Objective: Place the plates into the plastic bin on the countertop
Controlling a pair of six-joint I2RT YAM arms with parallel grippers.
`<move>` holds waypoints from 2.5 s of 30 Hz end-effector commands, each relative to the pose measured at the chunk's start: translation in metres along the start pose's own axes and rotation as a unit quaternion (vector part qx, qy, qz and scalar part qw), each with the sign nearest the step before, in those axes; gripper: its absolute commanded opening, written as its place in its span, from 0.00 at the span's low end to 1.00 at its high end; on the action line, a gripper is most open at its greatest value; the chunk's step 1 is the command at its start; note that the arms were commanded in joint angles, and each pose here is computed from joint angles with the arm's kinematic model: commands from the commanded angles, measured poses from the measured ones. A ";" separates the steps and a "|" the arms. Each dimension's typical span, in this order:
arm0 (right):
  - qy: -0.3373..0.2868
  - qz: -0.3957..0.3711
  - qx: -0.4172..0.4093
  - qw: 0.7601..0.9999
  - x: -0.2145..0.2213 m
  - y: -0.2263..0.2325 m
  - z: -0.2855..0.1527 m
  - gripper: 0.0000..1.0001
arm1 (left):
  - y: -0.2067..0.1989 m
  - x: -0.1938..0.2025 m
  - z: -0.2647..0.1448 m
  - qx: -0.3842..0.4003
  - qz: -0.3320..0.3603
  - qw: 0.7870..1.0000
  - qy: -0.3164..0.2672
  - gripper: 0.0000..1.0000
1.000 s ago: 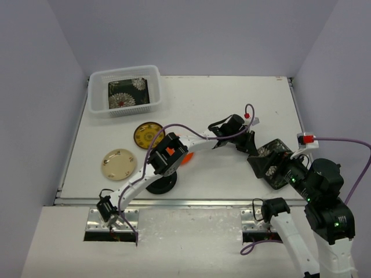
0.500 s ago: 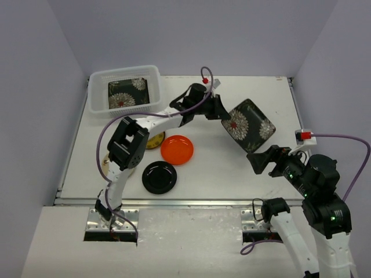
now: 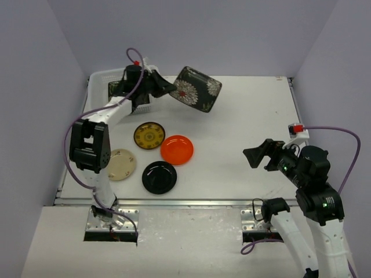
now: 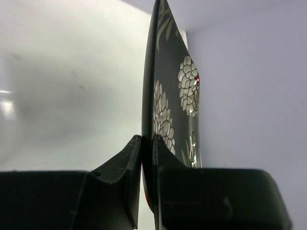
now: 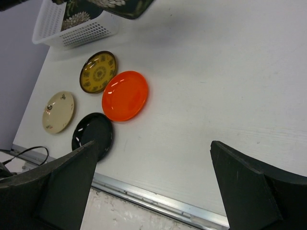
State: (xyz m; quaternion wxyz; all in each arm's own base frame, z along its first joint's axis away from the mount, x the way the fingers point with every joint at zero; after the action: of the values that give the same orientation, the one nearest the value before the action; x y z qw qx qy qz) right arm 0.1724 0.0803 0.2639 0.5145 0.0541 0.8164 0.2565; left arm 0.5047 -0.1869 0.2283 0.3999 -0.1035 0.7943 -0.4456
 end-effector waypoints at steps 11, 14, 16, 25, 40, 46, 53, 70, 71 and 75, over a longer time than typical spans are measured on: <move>0.000 0.003 -0.038 0.999 -0.002 0.006 0.034 0.99 | 0.105 -0.186 -0.162 -0.014 0.026 0.981 -0.191 0.00; 0.005 -0.002 -0.035 0.999 0.000 0.003 0.037 0.99 | 0.131 -0.183 -0.167 -0.026 0.020 0.980 -0.195 0.00; 0.007 -0.003 -0.034 0.999 0.002 0.002 0.039 0.99 | 0.140 -0.175 -0.167 -0.036 0.016 0.980 -0.194 0.00; 0.013 -0.004 -0.040 0.999 0.006 0.002 0.042 0.99 | 0.191 -0.154 -0.153 -0.071 -0.040 0.976 -0.203 0.00; 0.030 0.000 -0.047 0.998 0.014 0.001 0.049 0.99 | 0.230 -0.166 -0.142 -0.103 -0.074 0.966 -0.227 0.00; 0.037 -0.002 -0.053 0.998 0.015 0.002 0.052 0.99 | 0.229 -0.168 -0.148 -0.130 -0.075 0.962 -0.228 0.53; 0.056 0.008 -0.061 0.997 0.025 0.000 0.065 0.99 | 0.231 -0.176 -0.159 -0.230 -0.058 0.949 -0.209 0.86; 0.221 0.131 -0.108 0.960 0.118 0.012 0.196 0.99 | 0.033 -0.138 -0.242 -0.196 0.046 0.944 -0.261 1.00; 0.228 0.142 -0.111 0.957 0.124 0.017 0.207 0.99 | 0.018 -0.116 -0.248 -0.164 0.051 0.950 -0.262 1.00; 0.266 0.178 -0.123 0.939 0.161 0.022 0.247 0.94 | 0.008 -0.045 -0.270 -0.143 0.076 0.950 -0.269 1.00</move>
State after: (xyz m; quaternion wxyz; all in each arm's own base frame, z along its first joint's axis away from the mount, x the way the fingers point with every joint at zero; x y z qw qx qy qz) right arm 0.2635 0.2066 0.0484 0.1869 0.0656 0.9036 0.3798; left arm 0.3854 0.0382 0.3333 0.5949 -0.2492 0.7308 -0.2235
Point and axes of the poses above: each gripper's point midway between its finger pads, its own z axis out along the fingers, its own y axis along the line the jaws close on, x = y × z, the point moved 1 cm from there along -z, back along the fingers, and after that the axes turned 4 degrees about z, right-handed, at the moved point
